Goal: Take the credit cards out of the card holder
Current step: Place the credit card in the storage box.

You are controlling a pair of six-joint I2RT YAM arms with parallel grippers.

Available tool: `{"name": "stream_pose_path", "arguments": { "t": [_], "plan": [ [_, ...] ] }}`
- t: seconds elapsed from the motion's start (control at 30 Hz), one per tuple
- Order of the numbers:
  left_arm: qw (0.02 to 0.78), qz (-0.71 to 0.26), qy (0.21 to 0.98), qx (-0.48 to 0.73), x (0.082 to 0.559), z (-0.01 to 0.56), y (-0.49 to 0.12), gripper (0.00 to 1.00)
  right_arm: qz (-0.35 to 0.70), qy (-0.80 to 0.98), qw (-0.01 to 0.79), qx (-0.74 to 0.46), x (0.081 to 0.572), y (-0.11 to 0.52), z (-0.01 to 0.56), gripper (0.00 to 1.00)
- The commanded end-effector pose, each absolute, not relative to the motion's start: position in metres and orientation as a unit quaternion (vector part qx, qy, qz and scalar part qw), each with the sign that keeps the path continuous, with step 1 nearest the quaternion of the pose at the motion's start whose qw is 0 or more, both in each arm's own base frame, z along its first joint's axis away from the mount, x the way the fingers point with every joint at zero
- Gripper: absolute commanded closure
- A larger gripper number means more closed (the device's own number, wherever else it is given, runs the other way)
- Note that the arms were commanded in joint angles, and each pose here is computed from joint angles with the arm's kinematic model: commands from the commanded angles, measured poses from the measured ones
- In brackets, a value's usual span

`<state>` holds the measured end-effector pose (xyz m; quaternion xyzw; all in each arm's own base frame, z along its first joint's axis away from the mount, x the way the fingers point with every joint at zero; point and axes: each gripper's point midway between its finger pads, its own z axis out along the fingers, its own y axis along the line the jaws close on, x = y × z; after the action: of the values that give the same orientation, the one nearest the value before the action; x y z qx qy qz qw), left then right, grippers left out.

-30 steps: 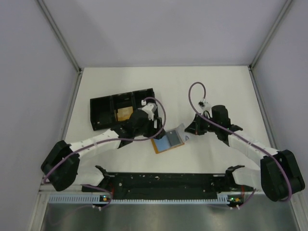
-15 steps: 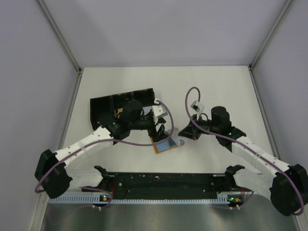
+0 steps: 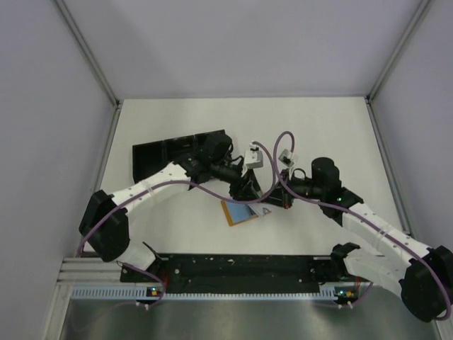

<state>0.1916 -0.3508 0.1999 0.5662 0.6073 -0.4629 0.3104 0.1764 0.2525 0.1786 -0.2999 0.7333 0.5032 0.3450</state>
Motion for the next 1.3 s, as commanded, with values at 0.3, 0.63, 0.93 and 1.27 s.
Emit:
{"name": "stream_pose_path", "arguments": {
  "t": [0.3,0.63,0.93,1.27],
  "plan": [
    [0.261,-0.516,0.575,0.579,0.173,0.211,-0.35,0.86,0.518,0.686,0.385,-0.337,0.173,0.259,0.206,1.0],
    [0.331,-0.466,0.643,0.51,0.216,0.216,-0.324,1.0,0.475,0.713,0.418,-0.301,0.191,0.25,0.196,0.52],
    [0.515,-0.297,0.774,0.218,0.33,0.223,-0.223,1.0,0.393,0.763,0.462,-0.224,0.224,0.227,0.177,0.08],
    [0.517,-0.207,0.829,0.048,0.409,0.204,-0.175,1.0,0.36,0.788,0.464,-0.182,0.235,0.217,0.158,0.05]
  ]
}}
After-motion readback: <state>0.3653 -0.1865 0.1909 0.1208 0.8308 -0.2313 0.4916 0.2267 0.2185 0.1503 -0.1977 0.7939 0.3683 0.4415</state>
